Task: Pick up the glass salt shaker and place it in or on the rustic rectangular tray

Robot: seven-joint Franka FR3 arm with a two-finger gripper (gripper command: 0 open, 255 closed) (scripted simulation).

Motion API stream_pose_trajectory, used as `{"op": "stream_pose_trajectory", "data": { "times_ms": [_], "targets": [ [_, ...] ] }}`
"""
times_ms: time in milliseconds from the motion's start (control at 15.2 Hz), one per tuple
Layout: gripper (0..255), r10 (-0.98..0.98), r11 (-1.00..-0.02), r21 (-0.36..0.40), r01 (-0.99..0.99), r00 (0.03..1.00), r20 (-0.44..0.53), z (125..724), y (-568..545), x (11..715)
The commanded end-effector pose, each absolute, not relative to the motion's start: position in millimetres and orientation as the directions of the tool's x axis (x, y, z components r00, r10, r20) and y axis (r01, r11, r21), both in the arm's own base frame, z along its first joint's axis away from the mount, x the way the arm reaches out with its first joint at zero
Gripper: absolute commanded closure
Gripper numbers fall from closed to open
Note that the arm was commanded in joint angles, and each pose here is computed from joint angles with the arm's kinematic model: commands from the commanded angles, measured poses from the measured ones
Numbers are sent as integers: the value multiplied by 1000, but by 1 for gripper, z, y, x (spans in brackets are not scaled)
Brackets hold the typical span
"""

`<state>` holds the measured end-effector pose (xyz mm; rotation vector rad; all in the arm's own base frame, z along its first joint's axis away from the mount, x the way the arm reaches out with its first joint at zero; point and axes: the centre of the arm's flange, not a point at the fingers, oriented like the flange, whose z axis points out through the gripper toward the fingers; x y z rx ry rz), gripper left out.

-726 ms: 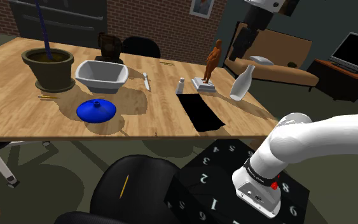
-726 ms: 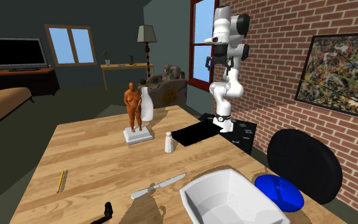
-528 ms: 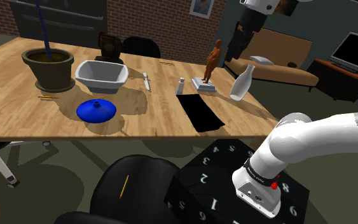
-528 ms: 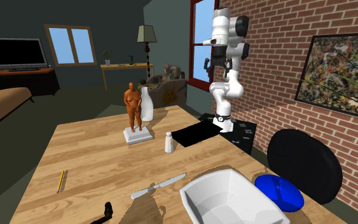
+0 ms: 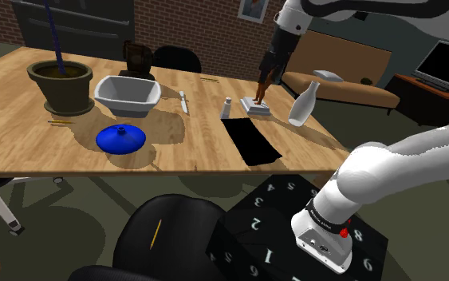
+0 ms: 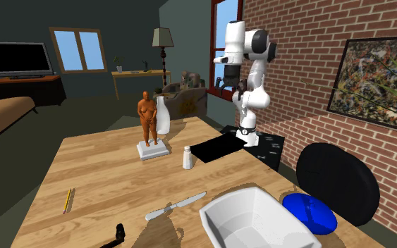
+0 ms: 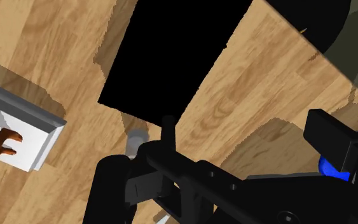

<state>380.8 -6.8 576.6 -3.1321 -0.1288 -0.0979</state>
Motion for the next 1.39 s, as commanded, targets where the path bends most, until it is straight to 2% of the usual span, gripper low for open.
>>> {"op": "stream_pose_trajectory", "data": {
  "times_ms": [0, 1320],
  "targets": [
    [0, 70, -998, 6, 70, 996, 60, 561, -12, 403],
    [0, -49, -994, 92, -51, 998, 26, 411, -90, 605]
  ]
}}
